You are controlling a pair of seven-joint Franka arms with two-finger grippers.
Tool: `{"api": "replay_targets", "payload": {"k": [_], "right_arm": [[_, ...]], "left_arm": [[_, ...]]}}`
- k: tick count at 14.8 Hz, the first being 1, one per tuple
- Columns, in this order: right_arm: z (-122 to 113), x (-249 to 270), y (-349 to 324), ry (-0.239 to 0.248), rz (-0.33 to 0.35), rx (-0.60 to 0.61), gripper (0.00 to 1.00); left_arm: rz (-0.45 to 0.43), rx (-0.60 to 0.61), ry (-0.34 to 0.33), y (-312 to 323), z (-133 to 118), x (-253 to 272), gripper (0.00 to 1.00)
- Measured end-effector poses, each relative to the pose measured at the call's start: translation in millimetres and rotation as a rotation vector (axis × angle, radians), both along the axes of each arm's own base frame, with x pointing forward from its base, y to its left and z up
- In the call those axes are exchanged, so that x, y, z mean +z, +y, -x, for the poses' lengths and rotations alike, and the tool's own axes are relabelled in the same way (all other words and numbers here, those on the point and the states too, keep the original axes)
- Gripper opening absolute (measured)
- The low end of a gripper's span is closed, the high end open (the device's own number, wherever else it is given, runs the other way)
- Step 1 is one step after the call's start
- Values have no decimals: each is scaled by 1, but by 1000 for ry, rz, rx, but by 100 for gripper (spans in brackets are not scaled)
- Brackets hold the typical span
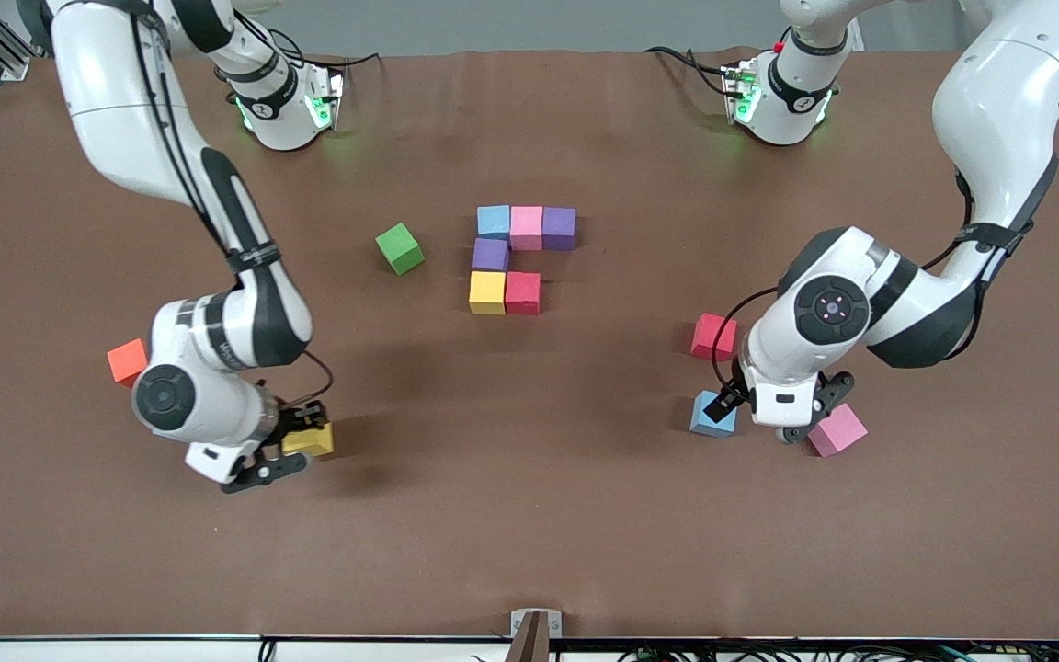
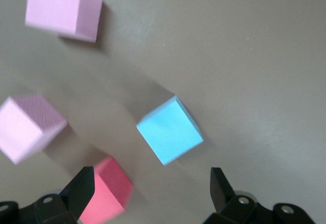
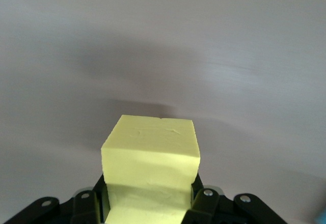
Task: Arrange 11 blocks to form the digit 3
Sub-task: 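Carry the yellow cube with the right gripper while the left gripper reaches blue, then grasp the blue cube with the left gripper while the right gripper lowers yellow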
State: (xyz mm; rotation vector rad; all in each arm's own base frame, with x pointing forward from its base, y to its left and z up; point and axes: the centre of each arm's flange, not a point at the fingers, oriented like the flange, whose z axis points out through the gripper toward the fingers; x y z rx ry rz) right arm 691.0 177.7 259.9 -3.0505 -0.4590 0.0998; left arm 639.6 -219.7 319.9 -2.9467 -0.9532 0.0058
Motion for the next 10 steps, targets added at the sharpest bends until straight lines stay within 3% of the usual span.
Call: {"api": "replay_targets", "payload": {"k": [6,10], "right_arm": [[72,12,188,26,13,-241,60],[101,11,230,99,-2,-286,60]], "left_arm": [[3,-421,20,19,-15,-8,100],[37,-624,54,23,-21,-31,100]]}}
